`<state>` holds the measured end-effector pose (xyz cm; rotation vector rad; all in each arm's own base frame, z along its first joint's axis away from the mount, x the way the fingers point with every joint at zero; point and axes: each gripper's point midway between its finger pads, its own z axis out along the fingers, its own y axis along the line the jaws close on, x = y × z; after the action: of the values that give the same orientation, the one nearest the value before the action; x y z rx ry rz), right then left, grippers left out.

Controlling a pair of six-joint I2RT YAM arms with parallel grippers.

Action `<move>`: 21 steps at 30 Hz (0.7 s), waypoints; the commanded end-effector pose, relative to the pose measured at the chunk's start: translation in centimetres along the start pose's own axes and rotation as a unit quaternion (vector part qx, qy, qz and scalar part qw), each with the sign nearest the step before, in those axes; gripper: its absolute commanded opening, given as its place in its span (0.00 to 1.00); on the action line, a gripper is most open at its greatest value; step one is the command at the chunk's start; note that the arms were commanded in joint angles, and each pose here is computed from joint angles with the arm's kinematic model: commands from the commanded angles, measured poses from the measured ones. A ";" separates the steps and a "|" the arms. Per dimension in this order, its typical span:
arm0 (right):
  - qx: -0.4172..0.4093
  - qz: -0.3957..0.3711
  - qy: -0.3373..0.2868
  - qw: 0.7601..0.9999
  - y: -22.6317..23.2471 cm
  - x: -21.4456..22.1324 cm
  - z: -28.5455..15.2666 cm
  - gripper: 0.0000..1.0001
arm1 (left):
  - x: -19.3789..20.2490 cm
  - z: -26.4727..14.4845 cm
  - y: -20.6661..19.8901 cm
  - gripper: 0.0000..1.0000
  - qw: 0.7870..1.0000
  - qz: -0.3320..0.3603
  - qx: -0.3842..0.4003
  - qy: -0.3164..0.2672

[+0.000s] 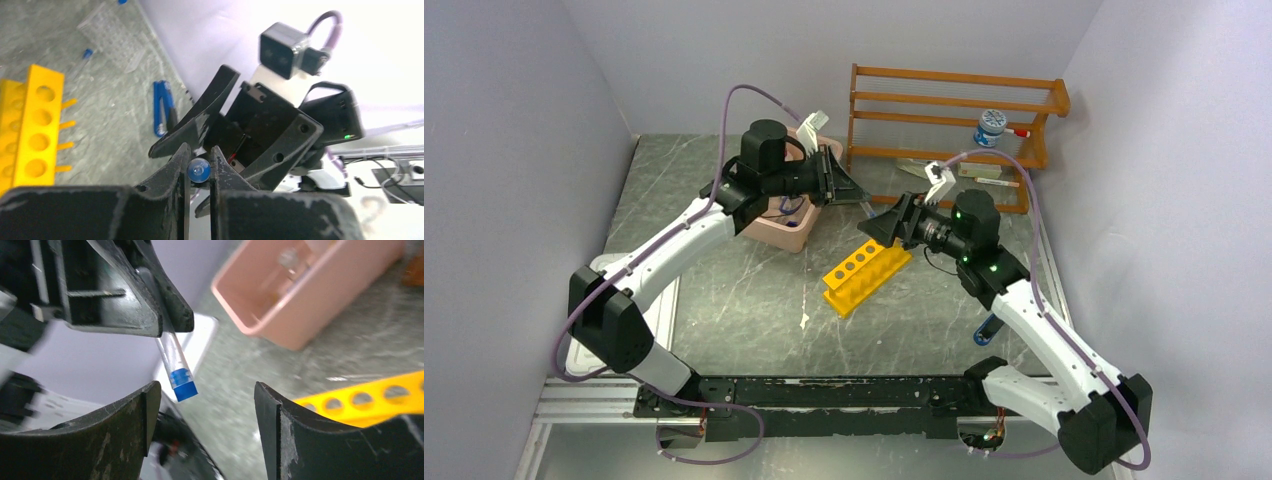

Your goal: Organize the chemistry lab equipment

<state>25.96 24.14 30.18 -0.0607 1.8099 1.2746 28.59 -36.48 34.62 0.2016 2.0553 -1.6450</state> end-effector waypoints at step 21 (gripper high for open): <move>-0.155 0.221 -0.205 0.941 7.7 -11.0 0.7 0.39 | -6.7 -1.0 -5.3 0.05 0.967 -0.131 0.095 -0.195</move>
<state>30.14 23.35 40.16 0.4916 1.3897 1.6462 32.15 -35.44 41.26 -0.3167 1.7482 -1.8190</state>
